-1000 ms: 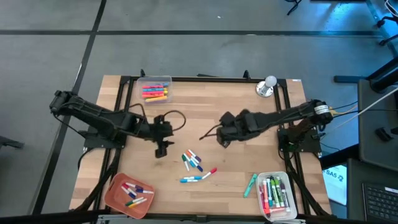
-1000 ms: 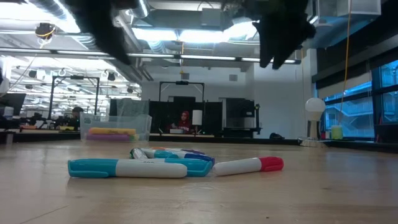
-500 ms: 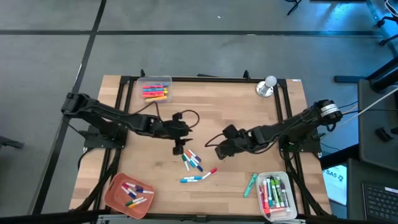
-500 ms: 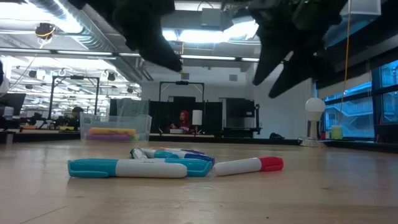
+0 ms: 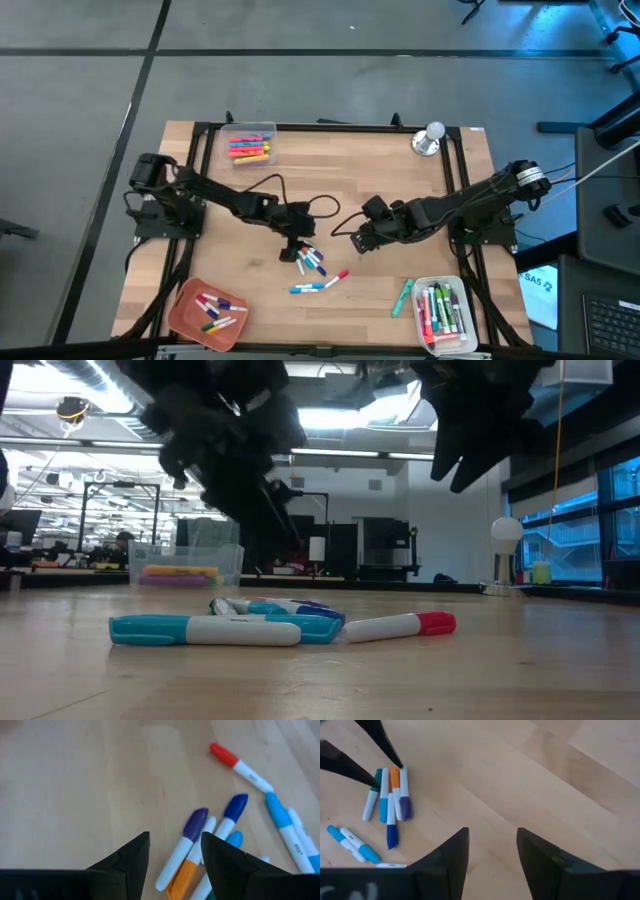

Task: Pick & Place Markers
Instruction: Put the blue pen into the orange bin

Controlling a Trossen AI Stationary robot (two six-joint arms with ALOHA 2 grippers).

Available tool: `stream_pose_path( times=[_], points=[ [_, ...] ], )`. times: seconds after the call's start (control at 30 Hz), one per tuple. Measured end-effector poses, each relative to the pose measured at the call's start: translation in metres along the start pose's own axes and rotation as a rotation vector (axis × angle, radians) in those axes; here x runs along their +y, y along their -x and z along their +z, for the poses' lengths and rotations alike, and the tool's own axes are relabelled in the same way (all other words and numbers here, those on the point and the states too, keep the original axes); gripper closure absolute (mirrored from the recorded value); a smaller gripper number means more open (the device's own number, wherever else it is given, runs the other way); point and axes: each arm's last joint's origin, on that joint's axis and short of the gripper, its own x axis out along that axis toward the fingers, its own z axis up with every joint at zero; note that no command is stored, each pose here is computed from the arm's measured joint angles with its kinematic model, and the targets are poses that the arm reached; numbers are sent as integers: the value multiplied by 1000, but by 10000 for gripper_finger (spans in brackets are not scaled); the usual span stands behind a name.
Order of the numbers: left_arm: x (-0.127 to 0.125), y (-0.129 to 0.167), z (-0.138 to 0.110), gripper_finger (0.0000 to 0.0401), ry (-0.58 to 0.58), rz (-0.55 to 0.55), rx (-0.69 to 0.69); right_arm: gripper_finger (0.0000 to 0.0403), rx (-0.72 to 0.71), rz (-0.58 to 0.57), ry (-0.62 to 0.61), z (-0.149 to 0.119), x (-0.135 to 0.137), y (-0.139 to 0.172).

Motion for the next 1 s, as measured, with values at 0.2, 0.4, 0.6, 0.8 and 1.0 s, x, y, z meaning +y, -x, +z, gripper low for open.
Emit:
stream_pose_path(
  times=[0.2,0.4,0.6,0.8,1.0],
  points=[
    [2,-25,-17,228,7,-27,84,237,0,-3,5,0,0,0],
    [7,-37,-22,246,62,4,92,237,0,-6,5,0,-1,0],
    [8,-40,-25,294,99,61,116,237,1,-7,19,0,-1,0],
    [8,-40,-25,323,122,90,116,237,0,-7,32,0,-1,0],
    [7,-27,-20,325,161,113,95,237,0,-7,34,0,-1,0]
  ],
)
